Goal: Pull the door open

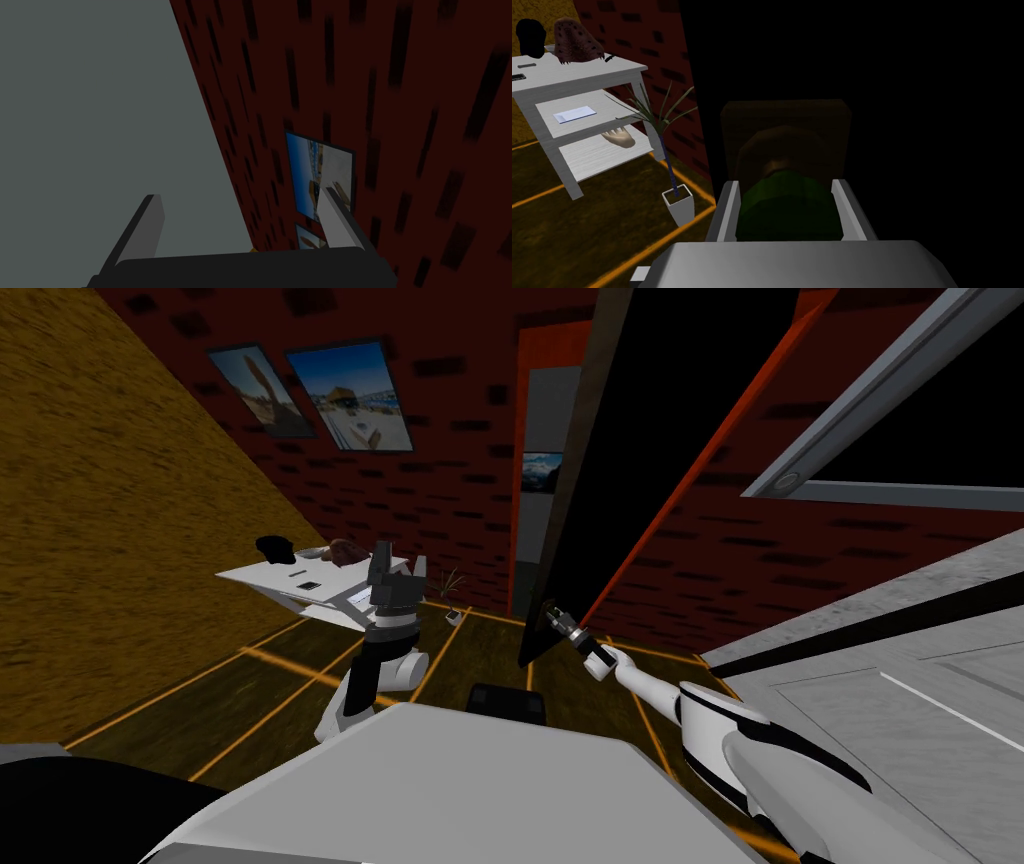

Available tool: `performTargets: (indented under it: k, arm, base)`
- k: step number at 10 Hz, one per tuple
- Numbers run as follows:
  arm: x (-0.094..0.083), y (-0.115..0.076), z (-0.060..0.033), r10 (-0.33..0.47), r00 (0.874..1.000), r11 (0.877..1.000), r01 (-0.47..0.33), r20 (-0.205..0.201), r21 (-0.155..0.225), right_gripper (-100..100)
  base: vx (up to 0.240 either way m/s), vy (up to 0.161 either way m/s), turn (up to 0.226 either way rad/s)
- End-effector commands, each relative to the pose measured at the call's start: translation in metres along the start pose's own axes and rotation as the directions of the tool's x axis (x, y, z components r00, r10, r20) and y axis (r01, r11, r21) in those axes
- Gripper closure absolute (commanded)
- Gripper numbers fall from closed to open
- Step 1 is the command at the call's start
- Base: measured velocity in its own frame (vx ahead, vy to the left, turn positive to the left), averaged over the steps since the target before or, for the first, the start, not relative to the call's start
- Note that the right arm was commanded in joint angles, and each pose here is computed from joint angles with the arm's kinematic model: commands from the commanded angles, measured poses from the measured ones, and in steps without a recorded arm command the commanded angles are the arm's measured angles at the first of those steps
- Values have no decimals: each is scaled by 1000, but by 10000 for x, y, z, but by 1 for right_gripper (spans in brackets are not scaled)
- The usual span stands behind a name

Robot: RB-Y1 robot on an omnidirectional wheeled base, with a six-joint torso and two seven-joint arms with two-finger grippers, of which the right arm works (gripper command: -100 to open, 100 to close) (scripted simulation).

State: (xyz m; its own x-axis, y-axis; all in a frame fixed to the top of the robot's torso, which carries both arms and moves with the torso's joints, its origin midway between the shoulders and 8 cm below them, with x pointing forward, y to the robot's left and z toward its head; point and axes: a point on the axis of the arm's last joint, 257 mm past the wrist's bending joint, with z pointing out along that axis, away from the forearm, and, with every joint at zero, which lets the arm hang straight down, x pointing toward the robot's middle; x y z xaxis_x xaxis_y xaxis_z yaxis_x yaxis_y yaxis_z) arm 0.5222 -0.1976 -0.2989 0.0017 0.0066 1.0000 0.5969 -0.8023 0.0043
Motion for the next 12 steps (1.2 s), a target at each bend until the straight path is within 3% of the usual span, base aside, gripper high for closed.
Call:
performTargets:
  k: [1,7,8,12]
  arm:
    - [-13,-7,-82,3,1000,1000,-3,-1,19,100]
    - [23,80,-320,4,1000,998,-4,-5,68,100]
    - [-1,85,-304,2,1000,998,-2,2,59,100]
    - [-3,74,-382,3,1000,996,-3,1,84,100]
  base:
    - [-151,-197,169]
    - [-136,-161,136]
    - [-45,-65,30]
    - [-91,-159,131]
